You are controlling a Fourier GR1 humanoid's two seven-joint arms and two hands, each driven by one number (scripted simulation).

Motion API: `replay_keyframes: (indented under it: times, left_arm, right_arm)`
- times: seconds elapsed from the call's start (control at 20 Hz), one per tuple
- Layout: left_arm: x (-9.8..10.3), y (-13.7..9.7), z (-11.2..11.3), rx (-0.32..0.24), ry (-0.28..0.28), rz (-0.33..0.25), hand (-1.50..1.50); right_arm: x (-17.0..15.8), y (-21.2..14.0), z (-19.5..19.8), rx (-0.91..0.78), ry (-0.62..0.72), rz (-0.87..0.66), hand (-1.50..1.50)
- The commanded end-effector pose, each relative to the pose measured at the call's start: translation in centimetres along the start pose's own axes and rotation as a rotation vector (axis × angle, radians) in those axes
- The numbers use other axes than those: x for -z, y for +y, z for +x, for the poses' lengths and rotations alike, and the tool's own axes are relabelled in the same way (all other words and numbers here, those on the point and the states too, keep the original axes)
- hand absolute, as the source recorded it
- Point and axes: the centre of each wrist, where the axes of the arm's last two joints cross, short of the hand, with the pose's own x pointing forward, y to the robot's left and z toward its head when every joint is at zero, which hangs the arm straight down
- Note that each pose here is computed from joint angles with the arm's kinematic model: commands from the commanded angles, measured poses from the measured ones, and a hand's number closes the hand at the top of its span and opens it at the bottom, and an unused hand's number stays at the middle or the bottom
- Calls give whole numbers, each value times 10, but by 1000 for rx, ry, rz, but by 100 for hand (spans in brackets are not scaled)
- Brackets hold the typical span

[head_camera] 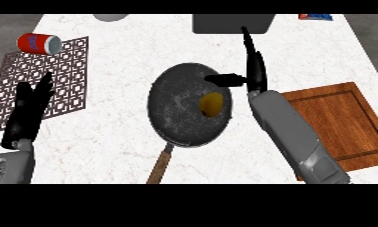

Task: Pick the lemon from the cutting board and place it in the pan

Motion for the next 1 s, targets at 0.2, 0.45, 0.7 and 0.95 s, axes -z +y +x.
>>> replay_keyframes:
  times: [0.2, 0.45, 0.7, 0.95]
  left_arm:
    - [-22, -2, -18, -7, 18, 24, 0]
    - [-12, 14, 2, 13, 12, 6, 0]
    - [-11, 5, 7, -6, 11, -1, 0]
    - [-7, -6, 8, 2, 10, 13, 0]
  right_arm:
    - [-8, -137, -27, 18, -21, -6, -150]
    - [-34, -209, -41, 24, 3, 30, -150]
    - [-48, -260, -34, -4, -6, 73, -150]
    - [-67, -305, -45, 15, -23, 61, -150]
